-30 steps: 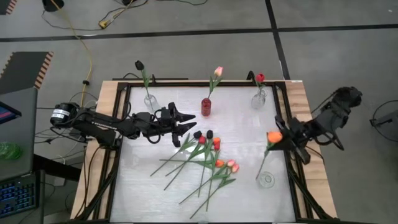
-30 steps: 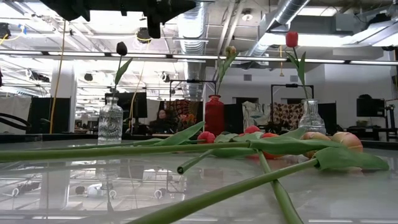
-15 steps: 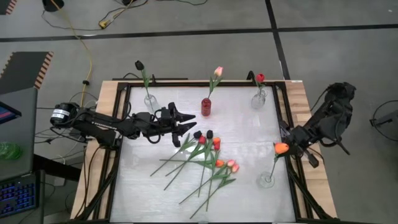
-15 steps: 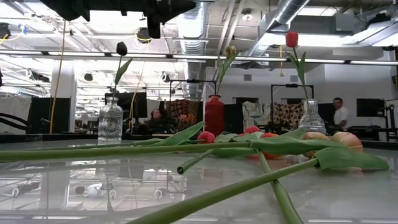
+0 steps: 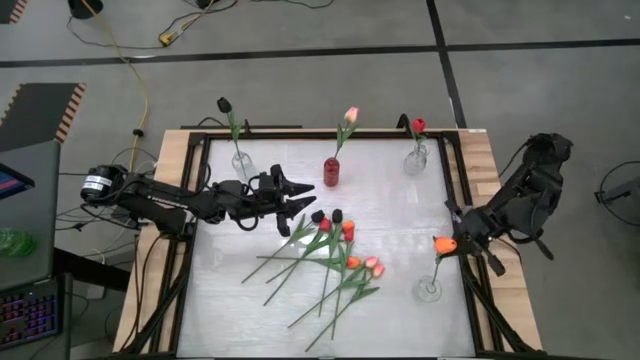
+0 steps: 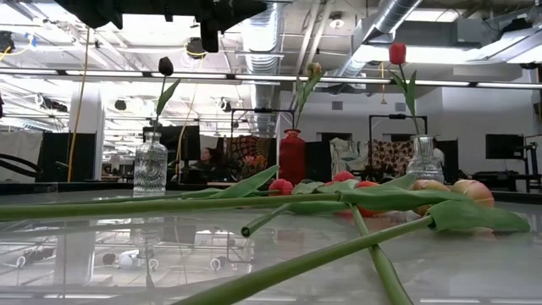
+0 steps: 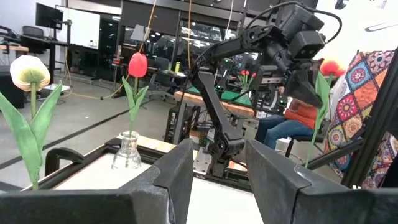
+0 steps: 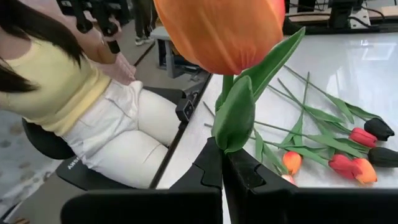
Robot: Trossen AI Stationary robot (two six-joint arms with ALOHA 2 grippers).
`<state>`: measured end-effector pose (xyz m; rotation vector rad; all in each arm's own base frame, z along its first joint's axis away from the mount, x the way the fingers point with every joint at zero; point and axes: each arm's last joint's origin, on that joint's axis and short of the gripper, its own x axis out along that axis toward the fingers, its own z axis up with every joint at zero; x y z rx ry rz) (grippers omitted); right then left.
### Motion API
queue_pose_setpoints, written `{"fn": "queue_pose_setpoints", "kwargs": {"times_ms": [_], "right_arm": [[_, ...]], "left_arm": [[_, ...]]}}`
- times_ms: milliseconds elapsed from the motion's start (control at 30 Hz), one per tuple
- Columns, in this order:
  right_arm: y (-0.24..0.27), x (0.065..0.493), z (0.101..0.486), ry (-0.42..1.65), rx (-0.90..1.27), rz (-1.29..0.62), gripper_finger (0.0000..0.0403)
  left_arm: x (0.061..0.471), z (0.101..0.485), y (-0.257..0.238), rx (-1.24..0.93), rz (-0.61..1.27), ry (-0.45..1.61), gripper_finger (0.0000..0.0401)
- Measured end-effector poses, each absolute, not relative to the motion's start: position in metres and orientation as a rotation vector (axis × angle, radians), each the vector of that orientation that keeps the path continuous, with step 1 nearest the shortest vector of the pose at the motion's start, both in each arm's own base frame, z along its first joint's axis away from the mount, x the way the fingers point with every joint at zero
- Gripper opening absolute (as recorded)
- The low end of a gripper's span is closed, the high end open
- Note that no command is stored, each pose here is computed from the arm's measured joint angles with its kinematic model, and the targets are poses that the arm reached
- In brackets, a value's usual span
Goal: Sort flowers into vase by color
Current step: Put the top orange flower into the bottom transparent vase
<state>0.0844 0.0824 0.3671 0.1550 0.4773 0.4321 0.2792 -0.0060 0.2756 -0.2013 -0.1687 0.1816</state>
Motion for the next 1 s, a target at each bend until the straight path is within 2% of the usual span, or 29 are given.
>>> {"fn": "queue_pose_setpoints", "kwargs": {"times_ms": [333, 600, 1000], "right_arm": [[0.102, 0.101, 0.356, 0.560, 0.100, 0.410, 0.0025], [0.105, 0.102, 0.354, 0.615, 0.205, 0.425, 0.0046], [0.104, 0.101, 0.353, 0.627, 0.193, 0.424, 0.0051]], "left_arm": [[0.279, 0.275, -0.006, -0.202, 0.182, -0.168, 0.0133], [0.279, 0.276, -0.006, -0.202, 0.182, -0.169, 0.0133], [0.279, 0.275, -0.006, -0.202, 0.182, -0.169, 0.0133]]}}
